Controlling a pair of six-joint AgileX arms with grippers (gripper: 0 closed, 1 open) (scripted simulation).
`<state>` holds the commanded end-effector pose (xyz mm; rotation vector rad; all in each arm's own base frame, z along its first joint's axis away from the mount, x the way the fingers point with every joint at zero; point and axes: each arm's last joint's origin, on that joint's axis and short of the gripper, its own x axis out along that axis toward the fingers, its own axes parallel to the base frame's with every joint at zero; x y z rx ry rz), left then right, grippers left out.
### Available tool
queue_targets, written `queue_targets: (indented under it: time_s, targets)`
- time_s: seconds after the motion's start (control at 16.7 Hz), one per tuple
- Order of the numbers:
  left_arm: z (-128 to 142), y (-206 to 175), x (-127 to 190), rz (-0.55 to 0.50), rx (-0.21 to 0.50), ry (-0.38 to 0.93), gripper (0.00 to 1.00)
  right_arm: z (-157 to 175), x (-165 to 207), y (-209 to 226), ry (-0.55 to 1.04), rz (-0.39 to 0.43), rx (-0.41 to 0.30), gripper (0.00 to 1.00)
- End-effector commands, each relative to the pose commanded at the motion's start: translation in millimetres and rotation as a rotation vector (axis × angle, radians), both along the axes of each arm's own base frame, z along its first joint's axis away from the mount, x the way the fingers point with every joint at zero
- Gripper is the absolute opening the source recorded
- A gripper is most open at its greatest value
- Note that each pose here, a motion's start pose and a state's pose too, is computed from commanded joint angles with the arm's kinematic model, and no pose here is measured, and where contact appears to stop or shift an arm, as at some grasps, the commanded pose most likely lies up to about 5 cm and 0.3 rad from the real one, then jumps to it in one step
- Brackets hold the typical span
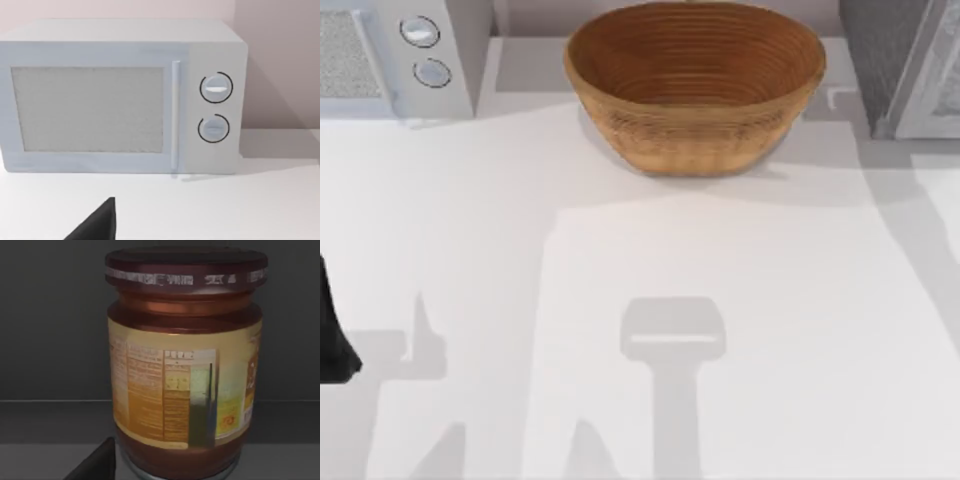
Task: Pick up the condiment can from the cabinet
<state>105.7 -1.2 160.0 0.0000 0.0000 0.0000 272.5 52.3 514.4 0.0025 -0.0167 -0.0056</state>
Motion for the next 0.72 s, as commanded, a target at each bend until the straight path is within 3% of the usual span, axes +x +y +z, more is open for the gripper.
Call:
queue_targets:
  time_s: [0.3, 0.72]
  targets:
    - [0.0, 0.0, 0.0, 0.0, 0.0, 0.0, 1.0, -8.9, 48.8, 15.7, 0.018, -0.004, -0.005, 1.0]
    - [0.0, 0.0, 0.0, 0.0, 0.0, 0.0, 1.0, -8.2, 57.7, 17.3, 0.011, -0.007, -0.003, 1.0]
